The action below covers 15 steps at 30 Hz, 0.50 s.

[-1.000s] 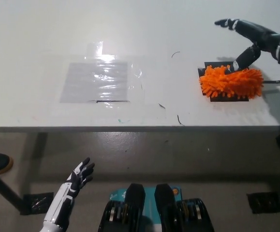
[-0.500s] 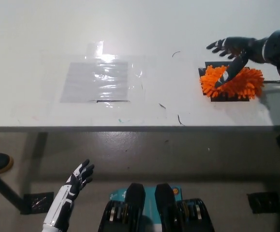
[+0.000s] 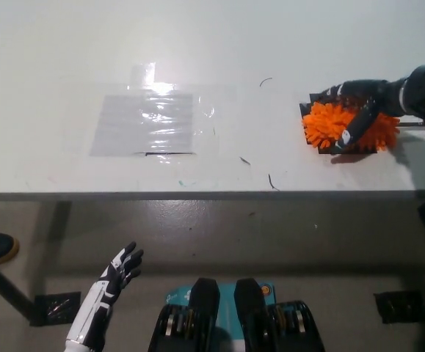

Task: The robot uses it right hand to pick up an extended orange duster kept in the middle of the desk and presses its handle against the desk to collapse it

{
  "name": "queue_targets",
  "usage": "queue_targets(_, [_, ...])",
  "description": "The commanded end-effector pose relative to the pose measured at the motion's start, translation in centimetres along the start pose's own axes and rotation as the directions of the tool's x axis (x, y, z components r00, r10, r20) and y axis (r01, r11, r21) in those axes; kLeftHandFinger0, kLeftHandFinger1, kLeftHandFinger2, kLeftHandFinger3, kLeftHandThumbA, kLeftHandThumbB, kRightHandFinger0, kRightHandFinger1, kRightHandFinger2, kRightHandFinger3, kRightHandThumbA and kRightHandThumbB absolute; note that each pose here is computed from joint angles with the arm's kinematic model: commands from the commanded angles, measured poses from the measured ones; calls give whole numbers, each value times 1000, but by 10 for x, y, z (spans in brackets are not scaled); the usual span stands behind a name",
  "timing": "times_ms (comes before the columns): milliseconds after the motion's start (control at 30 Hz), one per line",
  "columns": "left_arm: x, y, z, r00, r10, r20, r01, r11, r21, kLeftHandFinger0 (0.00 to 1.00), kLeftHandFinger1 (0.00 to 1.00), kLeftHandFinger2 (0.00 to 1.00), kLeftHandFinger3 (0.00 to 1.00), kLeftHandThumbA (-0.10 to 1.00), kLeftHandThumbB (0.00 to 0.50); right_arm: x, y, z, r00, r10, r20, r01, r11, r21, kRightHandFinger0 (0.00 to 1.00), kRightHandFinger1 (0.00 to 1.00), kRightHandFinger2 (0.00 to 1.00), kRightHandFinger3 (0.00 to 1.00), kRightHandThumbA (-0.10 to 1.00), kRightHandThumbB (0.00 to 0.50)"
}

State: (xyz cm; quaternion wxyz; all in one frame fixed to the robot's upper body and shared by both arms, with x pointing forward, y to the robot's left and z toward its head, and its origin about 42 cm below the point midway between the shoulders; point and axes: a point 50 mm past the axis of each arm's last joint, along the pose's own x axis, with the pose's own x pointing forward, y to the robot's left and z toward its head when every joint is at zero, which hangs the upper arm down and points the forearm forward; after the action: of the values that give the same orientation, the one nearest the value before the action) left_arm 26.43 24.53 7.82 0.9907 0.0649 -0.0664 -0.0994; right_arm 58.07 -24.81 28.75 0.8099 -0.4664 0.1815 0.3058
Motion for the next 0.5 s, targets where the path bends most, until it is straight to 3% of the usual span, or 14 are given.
queue_targets(0, [1,2,6,998,-2,57,2,1000,-2,1000,1000,1000,1000,1000,134,-10,-28,21,992,-120,-47,110,977,-182,1000,1000,1000,1000,1000,416])
queue_targets(133, [1,2,7,998,-3,62,3,1000,-2,1000,1000,1000,1000,1000,140,-8,-24,20,990,-120,-67,104,971,-215,1000,1000,1000,1000,1000,414])
queue_targets(233, [3,2,8,998,-4,66,5,1000,-2,1000,1000,1000,1000,1000,129,-2,-14,15,992,-84,-90,62,972,-226,1000,1000,1000,1000,1000,364])
queue_targets(267, [5,3,8,997,-4,71,4,1000,0,1000,1000,1000,1000,1000,135,3,-8,15,987,-95,-126,60,965,-254,1000,1000,1000,1000,1000,405])
queue_targets(367, [5,3,8,997,-4,72,4,1000,0,1000,1000,1000,1000,1000,135,3,-8,15,987,-98,-131,61,964,-260,1000,1000,1000,1000,1000,410])
queue_targets(400, [5,3,9,997,-2,73,2,1000,2,1000,1000,1000,1000,1000,145,8,-1,15,981,-119,-153,72,956,-285,1000,1000,1000,1000,974,339])
queue_targets(433, [6,3,10,997,-2,73,2,1000,0,1000,1000,1000,1000,1000,148,17,8,16,964,-224,-143,166,928,-333,1000,1000,1000,1000,675,315])
queue_targets(467, [7,3,10,997,-2,75,2,1000,-1,1000,1000,1000,1000,1000,149,18,9,17,957,-259,-131,204,921,-332,1000,1000,1000,1000,464,304])
